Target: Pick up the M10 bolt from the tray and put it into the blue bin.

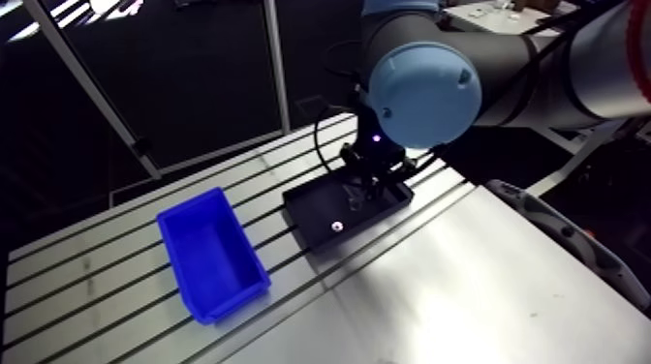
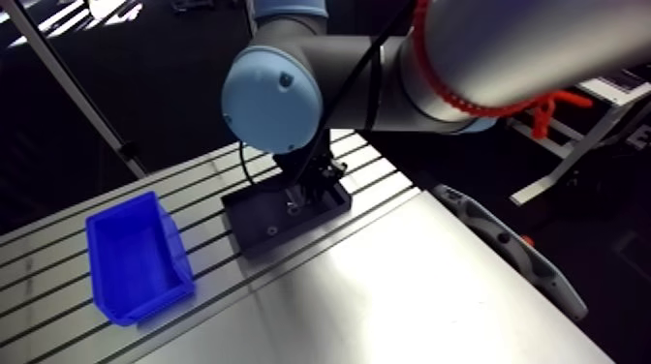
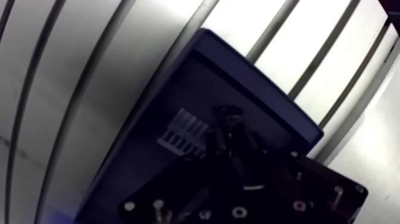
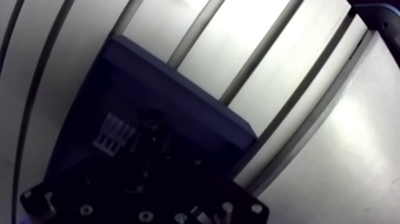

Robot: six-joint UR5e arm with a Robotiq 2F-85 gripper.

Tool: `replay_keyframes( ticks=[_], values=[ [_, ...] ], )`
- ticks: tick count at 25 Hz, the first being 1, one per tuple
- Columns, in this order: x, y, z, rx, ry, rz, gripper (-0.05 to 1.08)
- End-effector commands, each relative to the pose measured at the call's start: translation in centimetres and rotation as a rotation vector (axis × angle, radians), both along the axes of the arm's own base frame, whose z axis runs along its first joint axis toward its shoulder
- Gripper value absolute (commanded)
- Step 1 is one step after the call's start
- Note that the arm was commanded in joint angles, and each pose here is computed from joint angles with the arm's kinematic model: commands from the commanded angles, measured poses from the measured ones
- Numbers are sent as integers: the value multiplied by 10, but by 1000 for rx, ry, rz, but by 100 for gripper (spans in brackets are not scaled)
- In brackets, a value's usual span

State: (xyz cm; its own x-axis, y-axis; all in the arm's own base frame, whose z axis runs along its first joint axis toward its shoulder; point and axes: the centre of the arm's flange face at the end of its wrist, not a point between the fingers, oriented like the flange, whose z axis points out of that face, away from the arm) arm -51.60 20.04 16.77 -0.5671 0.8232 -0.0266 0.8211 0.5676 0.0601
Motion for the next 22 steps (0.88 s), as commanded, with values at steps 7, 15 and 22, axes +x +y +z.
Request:
replay_keyframes(
  ticks=[7,15,22],
  values=[
    [0,0,-1,0,0,0,77],
    [0,0,-1,0,0,0,81],
    [0,0,2,3,5,0,93]
  ],
)
